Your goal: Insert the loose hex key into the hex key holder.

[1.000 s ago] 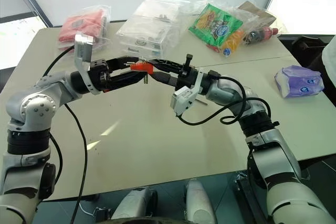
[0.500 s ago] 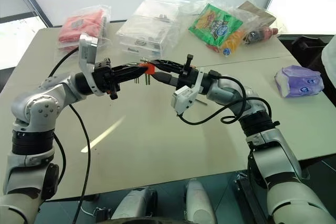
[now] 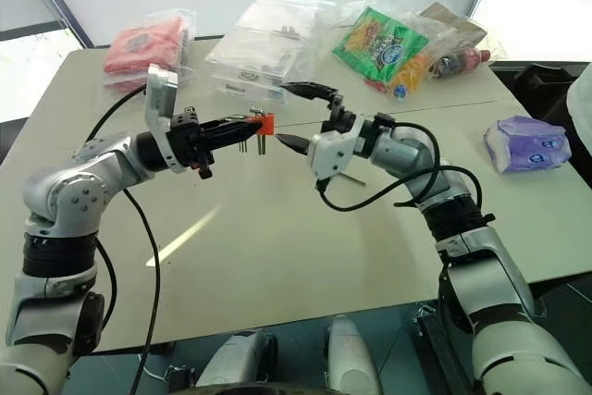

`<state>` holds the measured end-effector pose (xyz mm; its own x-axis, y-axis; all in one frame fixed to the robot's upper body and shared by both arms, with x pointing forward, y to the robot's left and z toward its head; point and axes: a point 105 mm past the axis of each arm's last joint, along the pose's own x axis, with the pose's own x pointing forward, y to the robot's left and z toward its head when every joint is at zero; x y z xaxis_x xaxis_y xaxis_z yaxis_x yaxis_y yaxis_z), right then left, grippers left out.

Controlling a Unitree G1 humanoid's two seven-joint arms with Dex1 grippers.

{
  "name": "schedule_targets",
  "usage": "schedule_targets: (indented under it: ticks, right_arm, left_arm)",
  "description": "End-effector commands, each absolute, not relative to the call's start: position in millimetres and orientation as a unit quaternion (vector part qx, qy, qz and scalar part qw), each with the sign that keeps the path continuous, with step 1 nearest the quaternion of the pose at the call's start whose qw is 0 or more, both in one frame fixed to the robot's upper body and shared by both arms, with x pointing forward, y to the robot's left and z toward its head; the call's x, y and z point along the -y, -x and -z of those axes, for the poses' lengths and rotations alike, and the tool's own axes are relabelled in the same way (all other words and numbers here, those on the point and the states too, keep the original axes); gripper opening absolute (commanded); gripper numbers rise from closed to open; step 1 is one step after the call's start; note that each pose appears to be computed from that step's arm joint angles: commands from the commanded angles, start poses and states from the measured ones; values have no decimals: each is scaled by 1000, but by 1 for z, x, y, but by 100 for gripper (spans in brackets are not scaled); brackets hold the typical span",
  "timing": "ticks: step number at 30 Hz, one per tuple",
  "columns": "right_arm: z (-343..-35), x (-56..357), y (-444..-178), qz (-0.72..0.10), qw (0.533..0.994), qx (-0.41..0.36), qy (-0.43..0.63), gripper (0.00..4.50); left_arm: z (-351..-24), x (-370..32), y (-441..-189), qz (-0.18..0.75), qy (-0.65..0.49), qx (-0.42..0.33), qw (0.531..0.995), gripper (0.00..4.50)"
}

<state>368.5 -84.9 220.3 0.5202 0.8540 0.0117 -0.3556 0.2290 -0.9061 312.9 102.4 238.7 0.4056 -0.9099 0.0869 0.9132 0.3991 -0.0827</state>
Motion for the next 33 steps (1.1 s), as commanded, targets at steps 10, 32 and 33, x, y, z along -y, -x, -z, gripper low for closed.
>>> schedule_targets:
  ticks: [10,32,33]
  right_arm:
    - [-130,154,-384,-418,829,-163,332,437]
    - [-102,156,-392,-382,862,-260,210,6]
    - [-116,149,-397,-385,873,-212,210,6]
  left_arm:
    - [-253,-107,-305,519,20,59,853,0]
    - [-253,-109,-304,507,12,60,860,0]
    - [-253,-109,-304,507,12,60,860,0]
